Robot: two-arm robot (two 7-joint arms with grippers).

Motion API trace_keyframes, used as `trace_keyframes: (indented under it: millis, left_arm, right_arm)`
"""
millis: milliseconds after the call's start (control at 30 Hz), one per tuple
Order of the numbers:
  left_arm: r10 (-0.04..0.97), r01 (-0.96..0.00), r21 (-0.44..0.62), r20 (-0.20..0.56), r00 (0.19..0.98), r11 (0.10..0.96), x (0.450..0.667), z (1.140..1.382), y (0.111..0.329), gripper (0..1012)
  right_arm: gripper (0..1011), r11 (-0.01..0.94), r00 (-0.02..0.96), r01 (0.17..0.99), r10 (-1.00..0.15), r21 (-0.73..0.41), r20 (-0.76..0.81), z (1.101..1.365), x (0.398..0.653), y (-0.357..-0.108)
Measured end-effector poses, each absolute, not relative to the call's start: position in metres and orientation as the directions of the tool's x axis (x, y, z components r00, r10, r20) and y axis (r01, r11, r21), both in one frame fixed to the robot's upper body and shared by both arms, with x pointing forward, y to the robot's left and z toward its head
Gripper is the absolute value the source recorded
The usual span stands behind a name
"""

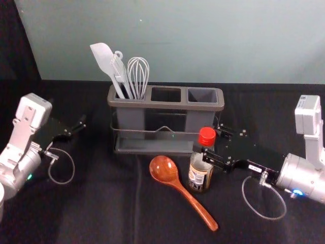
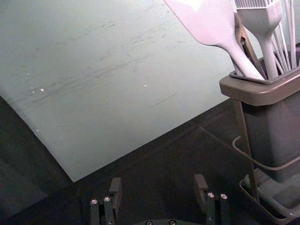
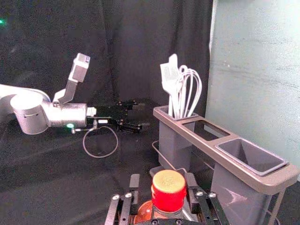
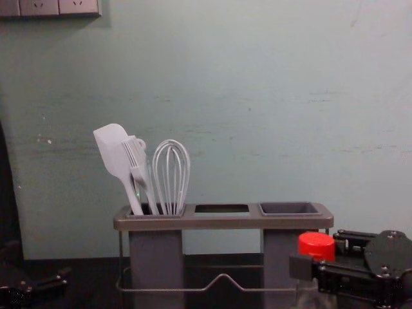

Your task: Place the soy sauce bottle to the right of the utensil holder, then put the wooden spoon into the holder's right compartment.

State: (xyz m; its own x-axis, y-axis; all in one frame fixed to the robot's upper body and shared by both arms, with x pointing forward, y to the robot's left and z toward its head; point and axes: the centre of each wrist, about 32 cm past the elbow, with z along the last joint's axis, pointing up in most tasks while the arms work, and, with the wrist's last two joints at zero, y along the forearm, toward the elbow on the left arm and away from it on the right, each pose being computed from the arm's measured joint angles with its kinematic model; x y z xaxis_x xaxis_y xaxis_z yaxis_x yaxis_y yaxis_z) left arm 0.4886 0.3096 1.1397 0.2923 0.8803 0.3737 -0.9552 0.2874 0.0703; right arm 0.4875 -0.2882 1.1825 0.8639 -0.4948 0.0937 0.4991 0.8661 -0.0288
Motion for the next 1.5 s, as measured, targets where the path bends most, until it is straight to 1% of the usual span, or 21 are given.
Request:
trace_keyframes:
  millis: [33,67,133,200,267,600,867,1200,1300,1500]
  left_arm:
    - [0.880,-0.955,0.070,0.374,0.292,0.287,0.489,1.140,0.310,1005]
    - [0.880,-0.955,0.070,0.374,0.292,0.287,0.489,1.140,0.310,1005]
    - [0.880,-0.955,0.070,0.374,0.292,0.287,0.489,1.140,0.310,1005]
    - [0.880,-0.955,0.070,0.374,0.292,0.287,0.489,1.140,0.310,1005]
    - [0.880,-0.955,0.070,0.374,0.292,0.287,0.489,1.140,0.310,1005]
    - [0.880,-0.955,0.070,0.374,0.292,0.287,0.489,1.140,0.310,1005]
    - [0.880,-0.955,0.070,0.374,0.292,0.287,0.489,1.140,0.310,1005]
    - [0.880,-0.955,0.070,0.374,0.292,0.287,0.489,1.140,0.310,1005]
    - [0.880,-0.955,0.070,0.374,0.292,0.287,0.489,1.140,0.310,1005]
    - [0.880,-0.955,0.070,0.374,0.292,0.287,0.489,1.140,0.310,1005]
  right_arm:
    - [607,0.866,0.864,0.499,-0.495,-0.029,0.094,1.182,0.487,-0.288]
    - [548,0.866,0.864,0.499,-0.495,-0.029,0.094,1.183,0.487,-0.288]
    - [509,0.866,0.864,0.499,-0.495,-0.029,0.093,1.183,0.487,-0.288]
    - [421,0.866,0.864,0.499,-0.494,-0.029,0.094,1.183,0.487,-0.288]
    - [390,0.866,0.864,0.498,-0.494,-0.029,0.093,1.183,0.487,-0.288]
    - [390,0.867,0.864,0.498,-0.494,-0.028,0.095,1.183,0.487,-0.289]
    - [390,0.855,0.851,0.519,-0.515,-0.014,0.107,1.191,0.480,-0.290]
    - [390,0.805,0.800,0.593,-0.590,0.001,0.112,1.204,0.454,-0.306]
    - [390,0.774,0.767,0.634,-0.630,0.010,0.122,1.209,0.443,-0.317]
    - [390,0.719,0.711,0.695,-0.691,0.023,0.132,1.212,0.433,-0.333]
